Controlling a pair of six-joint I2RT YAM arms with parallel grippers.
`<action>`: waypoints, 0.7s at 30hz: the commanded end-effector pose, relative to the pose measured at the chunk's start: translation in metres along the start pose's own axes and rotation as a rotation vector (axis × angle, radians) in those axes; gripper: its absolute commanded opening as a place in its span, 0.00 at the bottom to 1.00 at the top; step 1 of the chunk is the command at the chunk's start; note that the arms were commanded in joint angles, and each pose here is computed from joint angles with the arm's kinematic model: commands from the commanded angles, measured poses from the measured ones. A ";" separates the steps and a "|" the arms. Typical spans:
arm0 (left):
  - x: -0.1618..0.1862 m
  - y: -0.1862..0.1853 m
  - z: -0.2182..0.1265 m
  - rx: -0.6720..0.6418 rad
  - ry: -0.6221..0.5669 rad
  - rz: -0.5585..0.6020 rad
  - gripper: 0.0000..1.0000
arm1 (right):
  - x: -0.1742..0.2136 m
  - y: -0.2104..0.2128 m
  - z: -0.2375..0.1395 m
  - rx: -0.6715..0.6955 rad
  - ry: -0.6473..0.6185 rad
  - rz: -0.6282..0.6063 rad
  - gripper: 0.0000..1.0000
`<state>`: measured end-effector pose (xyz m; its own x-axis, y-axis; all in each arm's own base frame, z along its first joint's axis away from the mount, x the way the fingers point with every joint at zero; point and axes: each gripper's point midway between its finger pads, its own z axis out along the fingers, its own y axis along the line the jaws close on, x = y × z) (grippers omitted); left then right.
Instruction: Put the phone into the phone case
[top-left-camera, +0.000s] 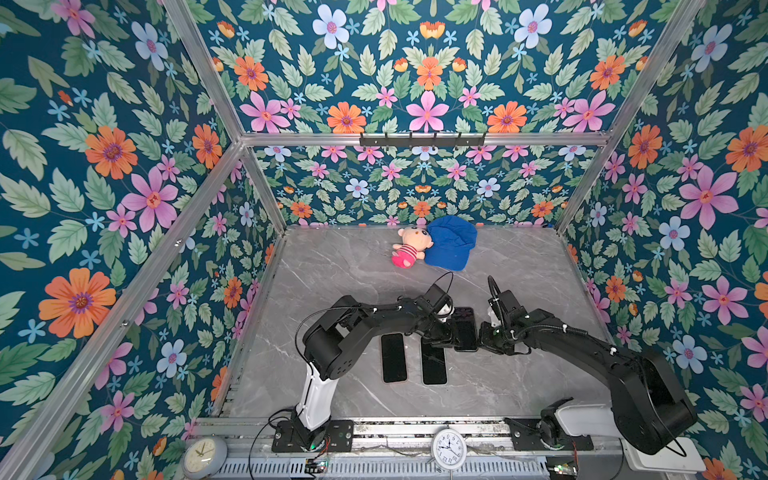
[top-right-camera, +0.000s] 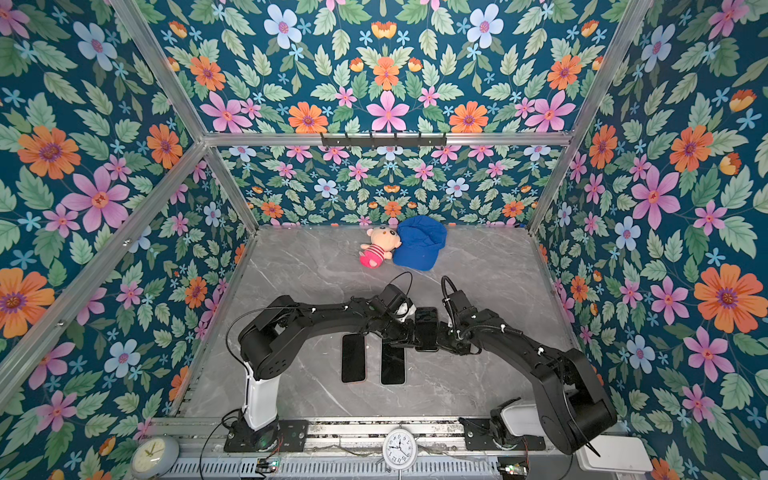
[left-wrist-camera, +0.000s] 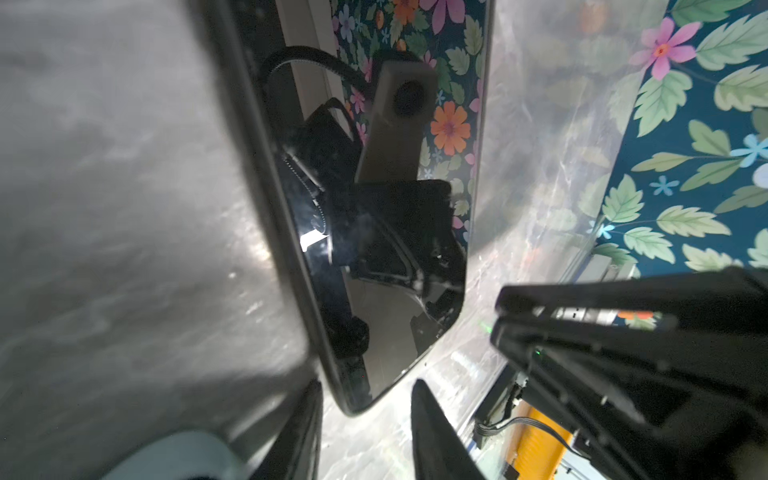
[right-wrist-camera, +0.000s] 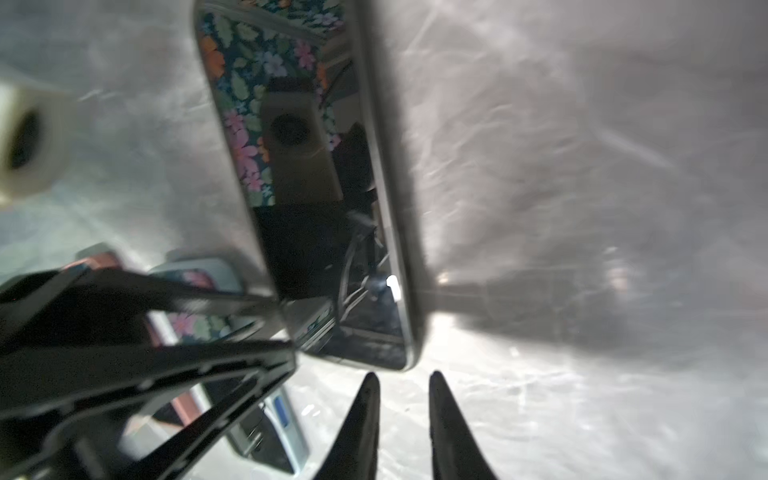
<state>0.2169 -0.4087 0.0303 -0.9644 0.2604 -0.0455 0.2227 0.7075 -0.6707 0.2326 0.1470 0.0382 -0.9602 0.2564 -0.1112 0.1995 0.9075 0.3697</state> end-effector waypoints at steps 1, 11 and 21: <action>0.002 0.012 0.000 -0.054 0.008 0.004 0.39 | 0.002 -0.004 0.004 0.026 0.022 -0.017 0.28; 0.003 0.013 0.002 -0.049 0.009 -0.002 0.38 | 0.001 0.003 0.014 -0.017 0.043 -0.013 0.27; 0.003 0.013 0.003 -0.044 0.008 -0.003 0.38 | 0.002 0.002 0.018 -0.022 0.049 -0.010 0.17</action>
<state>0.2180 -0.4075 0.0285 -0.9634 0.2636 -0.0489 0.2280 0.7097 -0.6666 0.2349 0.1568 0.0237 -0.9713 0.2275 -0.0695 0.1827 0.9004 0.3948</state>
